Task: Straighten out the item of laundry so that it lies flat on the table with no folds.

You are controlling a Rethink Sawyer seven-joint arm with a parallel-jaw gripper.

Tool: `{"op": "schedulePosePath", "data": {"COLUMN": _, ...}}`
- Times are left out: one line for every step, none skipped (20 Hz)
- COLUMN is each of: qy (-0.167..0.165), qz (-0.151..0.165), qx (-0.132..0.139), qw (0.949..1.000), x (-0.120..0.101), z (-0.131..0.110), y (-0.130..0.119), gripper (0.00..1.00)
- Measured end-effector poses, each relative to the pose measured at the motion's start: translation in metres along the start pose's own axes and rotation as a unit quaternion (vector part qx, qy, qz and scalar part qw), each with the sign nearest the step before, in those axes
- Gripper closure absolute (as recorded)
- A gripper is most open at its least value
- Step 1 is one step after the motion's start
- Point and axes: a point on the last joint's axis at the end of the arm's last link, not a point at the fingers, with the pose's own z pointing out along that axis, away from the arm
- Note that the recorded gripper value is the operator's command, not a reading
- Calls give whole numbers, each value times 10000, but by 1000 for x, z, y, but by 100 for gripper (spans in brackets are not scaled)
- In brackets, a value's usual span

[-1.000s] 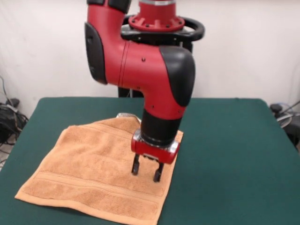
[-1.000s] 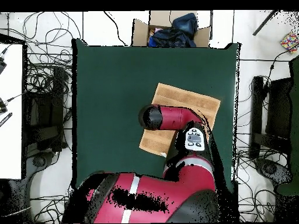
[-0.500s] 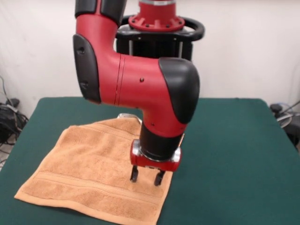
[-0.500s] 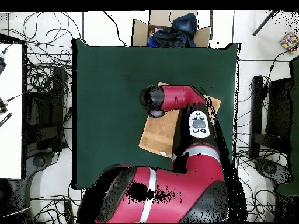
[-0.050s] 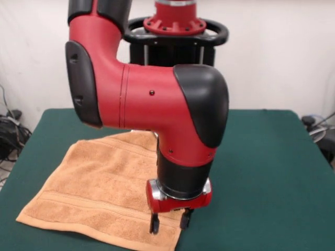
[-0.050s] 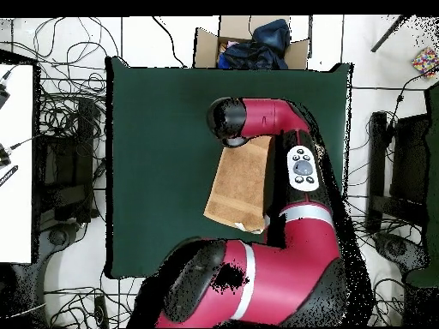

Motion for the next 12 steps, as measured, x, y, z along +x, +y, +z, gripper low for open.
{"op": "schedulePosePath", "data": {"qy": -66, "qz": -98, "qx": -21, "qw": 9999, "x": -3, "z": 0, "y": -3, "gripper": 0}}
{"op": "schedulePosePath", "data": {"qy": -99, "qz": -142, "qx": -27, "qw": 9998, "x": -5, "z": 1, "y": -5, "gripper": 0}}
{"op": "schedulePosePath", "data": {"qy": -119, "qz": -180, "qx": -31, "qw": 9998, "x": -6, "z": 3, "y": -6, "gripper": 0}}
{"op": "schedulePosePath", "data": {"qy": -125, "qz": -206, "qx": -37, "qw": 9997, "x": -7, "z": 5, "y": -8, "gripper": 0}}
{"op": "schedulePosePath", "data": {"qy": -130, "qz": -232, "qx": -43, "qw": 9996, "x": -7, "z": 7, "y": -9, "gripper": 0}}
{"op": "schedulePosePath", "data": {"qy": -129, "qz": -238, "qx": -55, "qw": 9996, "x": -7, "z": 12, "y": -10, "gripper": 0}}
{"op": "schedulePosePath", "data": {"qy": -125, "qz": -233, "qx": -63, "qw": 9996, "x": -7, "z": 13, "y": -10, "gripper": 0}}
{"op": "schedulePosePath", "data": {"qy": -115, "qz": -226, "qx": -84, "qw": 9996, "x": -6, "z": 17, "y": -10, "gripper": 0}}
{"op": "schedulePosePath", "data": {"qy": -108, "qz": -226, "qx": -95, "qw": 9996, "x": -6, "z": 18, "y": -9, "gripper": 0}}
{"op": "schedulePosePath", "data": {"qy": -89, "qz": -225, "qx": -141, "qw": 9996, "x": -4, "z": 24, "y": -6, "gripper": 0}}
{"op": "schedulePosePath", "data": {"qy": -82, "qz": -226, "qx": -160, "qw": 9996, "x": -4, "z": 26, "y": -5, "gripper": 0}}
{"op": "schedulePosePath", "data": {"qy": -76, "qz": -227, "qx": -174, "qw": 9996, "x": -4, "z": 28, "y": -3, "gripper": 0}}
